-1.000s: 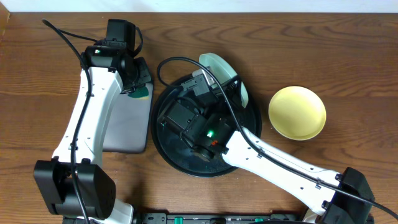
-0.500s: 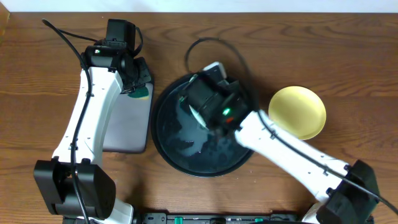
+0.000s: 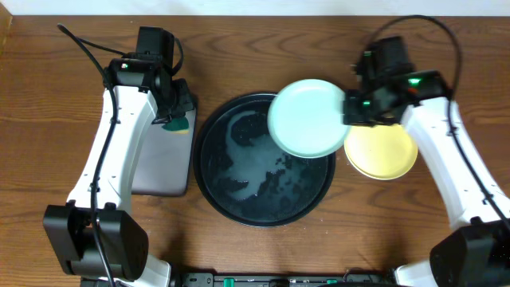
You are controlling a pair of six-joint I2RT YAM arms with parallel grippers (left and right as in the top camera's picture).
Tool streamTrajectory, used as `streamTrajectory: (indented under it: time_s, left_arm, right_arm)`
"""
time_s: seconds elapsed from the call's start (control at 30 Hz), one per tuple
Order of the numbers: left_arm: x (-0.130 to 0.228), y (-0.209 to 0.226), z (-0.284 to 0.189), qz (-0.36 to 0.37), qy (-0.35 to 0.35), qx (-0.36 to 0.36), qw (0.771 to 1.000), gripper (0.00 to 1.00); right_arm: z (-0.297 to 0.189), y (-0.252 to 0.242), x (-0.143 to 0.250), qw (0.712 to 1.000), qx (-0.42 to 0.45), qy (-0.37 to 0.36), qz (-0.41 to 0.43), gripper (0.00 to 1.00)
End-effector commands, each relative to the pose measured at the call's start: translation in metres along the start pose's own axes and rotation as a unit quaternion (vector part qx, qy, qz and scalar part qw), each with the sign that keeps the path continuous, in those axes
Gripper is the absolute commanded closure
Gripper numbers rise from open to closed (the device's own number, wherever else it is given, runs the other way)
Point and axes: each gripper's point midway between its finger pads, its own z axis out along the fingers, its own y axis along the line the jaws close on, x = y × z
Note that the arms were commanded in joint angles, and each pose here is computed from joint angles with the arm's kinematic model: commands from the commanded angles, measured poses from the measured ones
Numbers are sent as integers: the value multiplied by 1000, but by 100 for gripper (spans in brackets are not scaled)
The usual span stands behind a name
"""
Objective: Clean dirty plates on tray and stack at the side
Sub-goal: 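Lift the pale green plate with right gripper and stack it on the yellow plate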
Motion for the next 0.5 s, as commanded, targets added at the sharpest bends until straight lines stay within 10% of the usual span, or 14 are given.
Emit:
streamTrajectory:
  time_s: [0.0, 0.47]
  left_arm:
    - [6, 8, 11, 21, 23, -17, 999, 93]
    - [5, 21, 15, 6, 29, -25, 999, 93]
  right_arm:
    - [-15, -48, 6, 998, 21, 17, 61, 99]
    - [-17, -177, 46, 967, 148, 54, 202, 99]
